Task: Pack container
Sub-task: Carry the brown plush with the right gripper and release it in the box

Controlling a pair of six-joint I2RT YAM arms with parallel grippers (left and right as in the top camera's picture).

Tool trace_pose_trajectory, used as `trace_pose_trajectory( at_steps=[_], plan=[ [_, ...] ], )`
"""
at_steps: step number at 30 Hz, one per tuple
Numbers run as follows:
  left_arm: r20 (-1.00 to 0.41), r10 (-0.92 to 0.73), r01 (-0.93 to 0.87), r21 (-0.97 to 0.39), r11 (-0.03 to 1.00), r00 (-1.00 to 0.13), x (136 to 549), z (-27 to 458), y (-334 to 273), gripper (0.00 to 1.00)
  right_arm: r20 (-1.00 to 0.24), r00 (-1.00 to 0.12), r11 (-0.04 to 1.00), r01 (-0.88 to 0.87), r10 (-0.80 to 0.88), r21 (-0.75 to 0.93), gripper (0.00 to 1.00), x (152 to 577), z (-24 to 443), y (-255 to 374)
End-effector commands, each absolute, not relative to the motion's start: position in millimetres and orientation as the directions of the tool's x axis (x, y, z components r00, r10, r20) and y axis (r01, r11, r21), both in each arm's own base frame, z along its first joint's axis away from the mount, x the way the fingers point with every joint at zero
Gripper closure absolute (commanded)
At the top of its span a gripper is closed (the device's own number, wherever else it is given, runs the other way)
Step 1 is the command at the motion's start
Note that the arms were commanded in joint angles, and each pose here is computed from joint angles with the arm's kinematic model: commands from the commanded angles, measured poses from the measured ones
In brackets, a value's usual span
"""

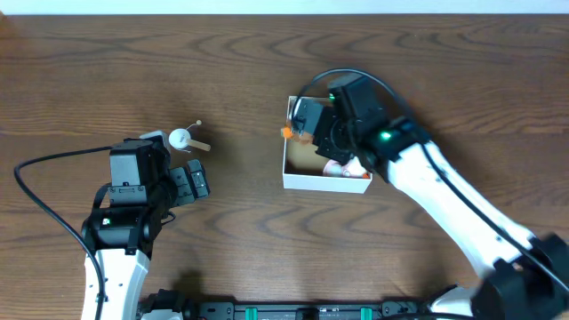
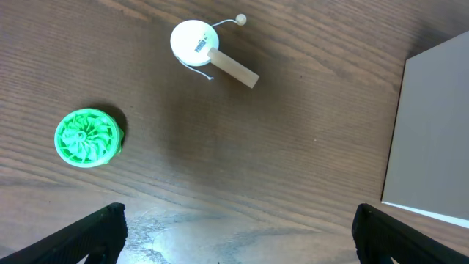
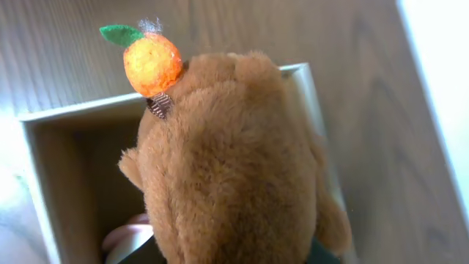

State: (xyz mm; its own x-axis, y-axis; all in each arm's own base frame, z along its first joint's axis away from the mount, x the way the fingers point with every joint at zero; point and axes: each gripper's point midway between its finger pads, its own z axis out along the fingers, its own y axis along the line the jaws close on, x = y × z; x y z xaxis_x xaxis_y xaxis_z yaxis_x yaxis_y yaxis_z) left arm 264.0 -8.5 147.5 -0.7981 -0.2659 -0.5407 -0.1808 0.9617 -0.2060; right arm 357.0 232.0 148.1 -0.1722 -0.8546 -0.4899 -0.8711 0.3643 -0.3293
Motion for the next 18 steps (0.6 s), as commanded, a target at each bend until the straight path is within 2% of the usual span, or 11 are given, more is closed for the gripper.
trace_pose_trajectory(
  at_steps=[1, 4, 7, 10, 11, 12, 13, 18],
  plan=[
    [-0.549, -0.281, -0.188, -0.221, 0.957, -0.787, 267, 155, -9, 0.02, -0.452, -0.165, 0.34, -0.877, -0.877, -0.34, 0.71, 366, 131, 232],
    [-0.548, -0.281, -0.188, -0.221, 0.957, -0.788, 267, 154, -8, 0.02, -0.442, -0.172, 0.339, -0.88, -0.881, -0.333, 0.71, 372, 116, 235],
    [-0.549, -0.281, -0.188, -0.221, 0.957, -0.787, 267, 155, -9, 0.02, -0.437, -0.175, 0.338, -0.882, -0.882, -0.329, 0.67, 376, 107, 237],
    [-0.548, -0.281, -0.188, -0.221, 0.957, -0.788, 267, 154, -8, 0.02, -0.433, -0.179, 0.338, -0.883, -0.884, -0.325, 0.5, 377, 103, 236],
    [-0.548, -0.281, -0.188, -0.221, 0.957, -0.788, 267, 154, -8, 0.02, -0.434, -0.181, 0.341, -0.882, -0.883, -0.326, 0.37, 378, 103, 235],
    [-0.548, -0.281, -0.188, -0.221, 0.957, -0.788, 267, 154, -9, 0.02, -0.433, -0.184, 0.346, -0.877, -0.882, -0.332, 0.19, 380, 104, 234],
    [-0.548, -0.281, -0.188, -0.221, 0.957, -0.788, 267, 154, -8, 0.02, -0.431, -0.187, 0.352, -0.871, -0.883, -0.342, 0.05, 382, 105, 232],
    [-0.548, -0.281, -0.188, -0.221, 0.957, -0.788, 267, 154, -9, 0.02, -0.434, -0.185, 0.367, -0.846, -0.882, -0.385, 0.01, 389, 117, 228]
  ],
)
